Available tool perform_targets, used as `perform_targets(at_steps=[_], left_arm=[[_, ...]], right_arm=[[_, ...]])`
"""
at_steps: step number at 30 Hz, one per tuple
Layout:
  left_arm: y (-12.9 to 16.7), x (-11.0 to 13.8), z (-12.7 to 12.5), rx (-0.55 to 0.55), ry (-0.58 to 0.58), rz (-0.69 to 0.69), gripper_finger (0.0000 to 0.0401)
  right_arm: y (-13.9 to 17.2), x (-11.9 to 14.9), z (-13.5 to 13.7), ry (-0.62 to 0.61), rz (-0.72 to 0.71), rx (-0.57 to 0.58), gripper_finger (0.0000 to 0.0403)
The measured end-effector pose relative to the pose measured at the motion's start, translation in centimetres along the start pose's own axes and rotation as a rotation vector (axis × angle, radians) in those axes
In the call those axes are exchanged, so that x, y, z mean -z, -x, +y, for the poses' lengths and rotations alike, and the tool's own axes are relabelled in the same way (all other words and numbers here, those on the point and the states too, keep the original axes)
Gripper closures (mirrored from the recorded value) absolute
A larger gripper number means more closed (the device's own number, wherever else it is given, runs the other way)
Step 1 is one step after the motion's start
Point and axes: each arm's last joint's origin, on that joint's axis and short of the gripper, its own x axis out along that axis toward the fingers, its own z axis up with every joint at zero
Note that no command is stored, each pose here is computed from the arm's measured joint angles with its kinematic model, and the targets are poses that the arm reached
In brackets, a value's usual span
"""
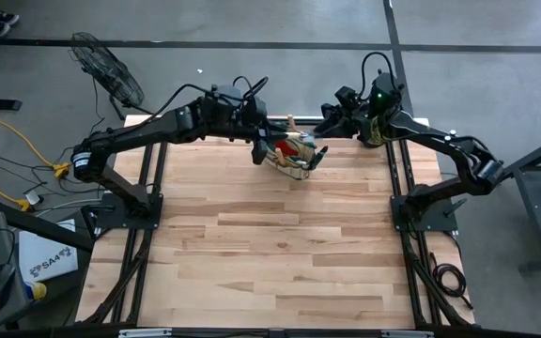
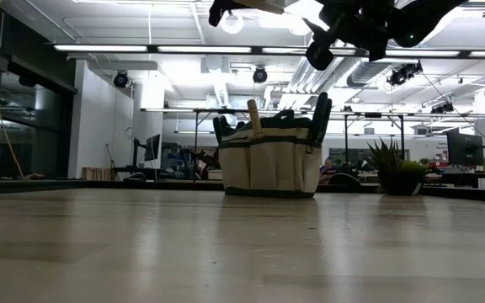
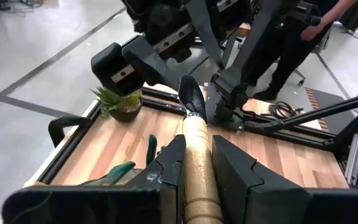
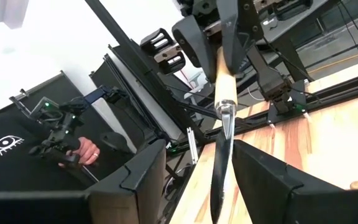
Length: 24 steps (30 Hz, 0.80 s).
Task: Pick & Place Garden tools in Gardening bag
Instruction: Put the trowel into the gardening bag
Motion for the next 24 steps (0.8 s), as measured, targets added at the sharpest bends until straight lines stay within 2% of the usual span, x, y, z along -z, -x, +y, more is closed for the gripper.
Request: perform_targets(at_steps=[12,18,24], left_arm=[[0.1,0.6,0.0,-0.002,0.053,0.064,0.0348],[1.1,0.5,0.1,-0.103,0.114,0.174,0.0348],[2.3,0.5,0.1,-0.199,0.268,0.27,0.0348]], right_arm=[[0.4,0.0,-0.3,-0.001,-0.006,0.018,0.0227],[1.8,-0.2,-0.6,-0.003,-0.037,0.061,0.0227],[2.6,-0.4,-0.8,-0.009,-0.054,0.087,0.0227]])
